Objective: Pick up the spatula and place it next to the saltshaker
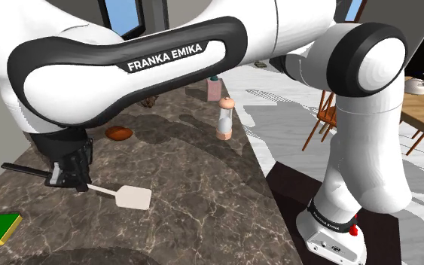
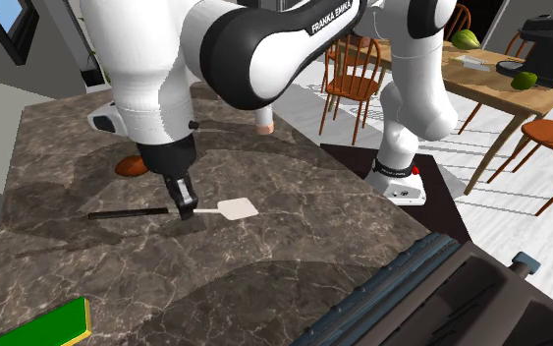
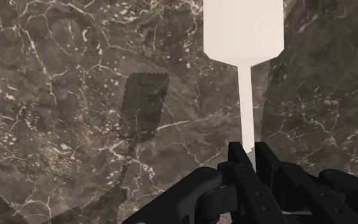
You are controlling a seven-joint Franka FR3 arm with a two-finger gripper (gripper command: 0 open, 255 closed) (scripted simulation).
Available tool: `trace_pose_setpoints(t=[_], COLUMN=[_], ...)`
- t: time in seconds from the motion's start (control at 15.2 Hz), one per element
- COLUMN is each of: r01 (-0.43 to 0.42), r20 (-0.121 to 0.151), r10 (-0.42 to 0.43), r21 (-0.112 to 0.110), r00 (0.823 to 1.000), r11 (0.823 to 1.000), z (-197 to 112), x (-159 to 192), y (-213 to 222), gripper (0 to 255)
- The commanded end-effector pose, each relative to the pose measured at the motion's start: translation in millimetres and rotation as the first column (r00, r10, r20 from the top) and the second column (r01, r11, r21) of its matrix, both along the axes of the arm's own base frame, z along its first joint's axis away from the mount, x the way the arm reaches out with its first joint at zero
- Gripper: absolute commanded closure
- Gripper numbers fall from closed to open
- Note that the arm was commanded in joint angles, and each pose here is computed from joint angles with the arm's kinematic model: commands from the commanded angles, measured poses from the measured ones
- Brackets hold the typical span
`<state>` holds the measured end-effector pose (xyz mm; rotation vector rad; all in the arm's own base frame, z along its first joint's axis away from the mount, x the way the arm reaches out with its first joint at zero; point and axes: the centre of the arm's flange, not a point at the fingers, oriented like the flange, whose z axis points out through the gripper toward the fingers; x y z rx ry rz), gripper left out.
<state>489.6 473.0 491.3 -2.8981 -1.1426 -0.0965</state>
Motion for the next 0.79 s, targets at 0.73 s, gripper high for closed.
trace_pose_setpoints(t=[0.73], r01=[0.0], r20=[0.0], r10=[0.0], r21=[0.0], r00=[1.0], r11=[1.0], z=[69], x=[-1], y=[-1], gripper=[255])
